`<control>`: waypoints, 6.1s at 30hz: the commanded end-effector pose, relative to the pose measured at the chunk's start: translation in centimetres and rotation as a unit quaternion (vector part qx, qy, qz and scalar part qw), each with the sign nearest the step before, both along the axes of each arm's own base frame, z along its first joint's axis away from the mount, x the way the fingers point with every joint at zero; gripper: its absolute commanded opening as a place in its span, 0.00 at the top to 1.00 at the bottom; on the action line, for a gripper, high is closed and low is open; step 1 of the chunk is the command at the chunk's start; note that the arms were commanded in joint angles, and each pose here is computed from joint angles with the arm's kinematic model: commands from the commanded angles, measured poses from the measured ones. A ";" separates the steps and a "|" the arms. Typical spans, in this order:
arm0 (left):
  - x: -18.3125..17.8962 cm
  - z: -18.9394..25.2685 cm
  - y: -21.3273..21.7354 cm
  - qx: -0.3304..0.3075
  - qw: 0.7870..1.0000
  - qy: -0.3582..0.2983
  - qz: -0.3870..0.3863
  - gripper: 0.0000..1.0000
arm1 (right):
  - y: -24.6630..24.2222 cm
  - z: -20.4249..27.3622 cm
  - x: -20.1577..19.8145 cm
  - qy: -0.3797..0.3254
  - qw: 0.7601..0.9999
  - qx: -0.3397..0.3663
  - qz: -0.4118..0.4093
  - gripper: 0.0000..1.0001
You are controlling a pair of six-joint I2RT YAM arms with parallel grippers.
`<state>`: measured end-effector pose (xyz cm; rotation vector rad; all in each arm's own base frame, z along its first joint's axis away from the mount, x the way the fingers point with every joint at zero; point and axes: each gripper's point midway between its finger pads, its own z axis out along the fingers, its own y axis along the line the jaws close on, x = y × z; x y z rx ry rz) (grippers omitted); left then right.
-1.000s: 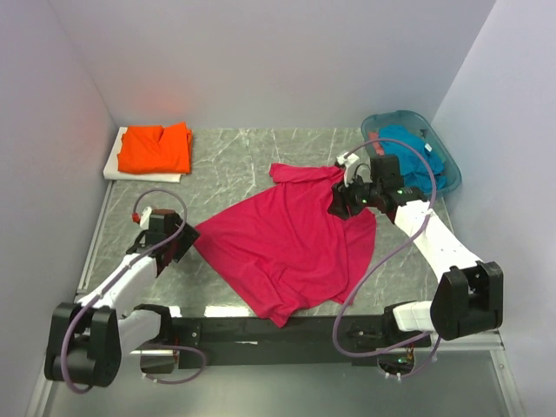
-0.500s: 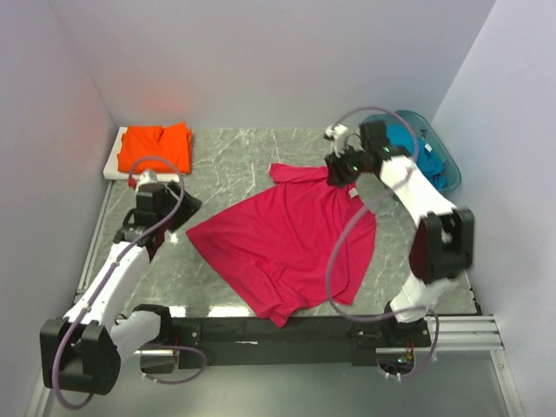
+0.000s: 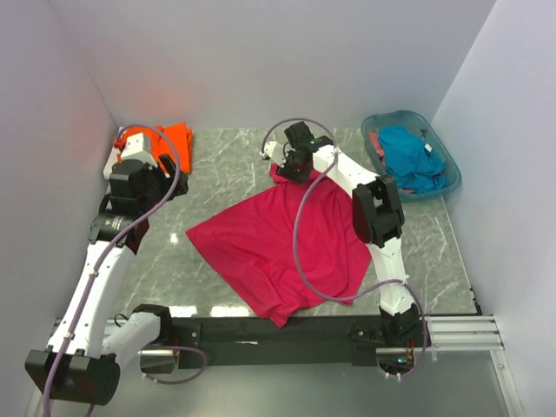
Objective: Fold and stack the t-shirts
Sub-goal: Flatten the tshirt out
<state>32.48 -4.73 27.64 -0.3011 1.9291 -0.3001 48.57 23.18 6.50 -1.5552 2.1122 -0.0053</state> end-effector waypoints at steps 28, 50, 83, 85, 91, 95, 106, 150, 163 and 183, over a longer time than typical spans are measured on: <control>-2.1 -4.7 2.4 0.058 0.998 0.005 0.030 0.12 | -0.5 -0.9 1.5 -0.044 0.998 -0.055 -0.007 0.60; -2.0 -4.9 2.3 0.059 0.998 0.007 0.028 0.12 | -0.6 -2.1 2.2 -0.049 0.996 -0.072 -0.007 0.85; -1.9 -5.4 2.3 0.057 0.998 0.016 0.028 0.13 | -10.5 6.2 17.9 -0.357 0.880 -0.022 -0.313 1.00; -1.9 -5.5 2.3 0.057 0.998 0.017 0.029 0.13 | -11.8 6.4 18.3 -0.363 0.870 -0.017 -0.333 0.94; -1.8 -5.8 2.3 0.057 0.998 0.021 0.031 0.13 | -13.2 5.8 18.4 -0.342 0.874 -0.003 -0.346 0.32; -1.8 -5.8 2.4 0.058 0.998 0.022 0.032 0.13 | -11.7 5.5 17.4 -0.258 0.910 0.072 -0.316 0.31; -1.7 -5.9 2.2 0.057 0.998 0.025 0.028 0.14 | -6.2 7.6 10.8 -0.108 0.966 0.198 -0.123 0.27; -1.5 -6.5 2.1 0.058 0.997 0.036 0.026 0.14 | -4.9 3.1 16.8 -0.219 0.955 0.074 -0.185 1.00; -1.3 -7.5 2.5 0.061 0.996 0.053 0.037 0.14 | -7.1 8.4 20.3 -0.371 0.848 0.138 -0.353 0.20; -0.6 -14.6 -3.3 -0.206 0.961 0.173 0.057 0.22 | -13.6 7.8 -17.2 0.065 0.987 0.123 0.082 0.42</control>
